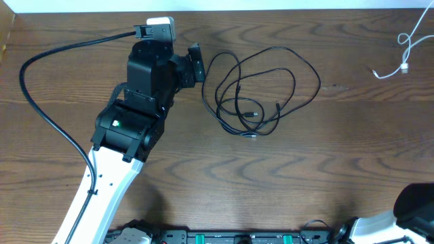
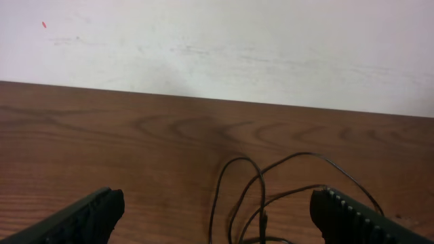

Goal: Untangle cables

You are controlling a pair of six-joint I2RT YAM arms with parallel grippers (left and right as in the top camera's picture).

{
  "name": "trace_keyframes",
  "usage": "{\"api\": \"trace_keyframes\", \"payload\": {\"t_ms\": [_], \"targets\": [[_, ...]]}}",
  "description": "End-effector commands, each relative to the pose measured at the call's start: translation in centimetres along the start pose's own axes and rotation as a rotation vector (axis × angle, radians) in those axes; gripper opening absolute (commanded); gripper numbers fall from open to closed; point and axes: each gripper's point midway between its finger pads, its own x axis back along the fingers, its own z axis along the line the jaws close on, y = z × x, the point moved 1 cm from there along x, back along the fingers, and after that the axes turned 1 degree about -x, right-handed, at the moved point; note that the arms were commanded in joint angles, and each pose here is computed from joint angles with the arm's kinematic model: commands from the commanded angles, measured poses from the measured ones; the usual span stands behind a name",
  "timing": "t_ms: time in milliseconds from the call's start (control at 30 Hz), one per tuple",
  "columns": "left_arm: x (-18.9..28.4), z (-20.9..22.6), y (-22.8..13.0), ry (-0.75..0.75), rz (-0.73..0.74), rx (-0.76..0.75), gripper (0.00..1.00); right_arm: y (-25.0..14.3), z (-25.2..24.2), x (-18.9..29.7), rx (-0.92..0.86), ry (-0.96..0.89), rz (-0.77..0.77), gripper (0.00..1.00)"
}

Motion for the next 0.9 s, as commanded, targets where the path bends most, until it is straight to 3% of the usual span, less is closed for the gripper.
{"api": "trace_keyframes", "payload": {"t_ms": [0, 233, 600, 867], "targets": [[-0.2, 0.2, 0.0, 0.008, 0.002, -0.004, 0.92, -2.5, -1.8, -2.8, 0.014, -0.048, 0.075, 0.01], [-0.2, 0.1, 0.1, 0.007, -0.003, -0.003, 0.92, -5.3, -6.6, -6.7, 0.02, -0.199, 0.128, 0.01], [-2.6, -0.4, 0.2, 0.003, -0.013, 0.0, 0.92, -2.2, -13.2, -5.4, 0.002, -0.348, -0.03, 0.01], [-3.3, -0.5, -0.1, 0.005, -0.006, -0.002, 0.92, -8.6, -14.7, -11.6, -0.063, -0.329, 0.09, 0.01]]}}
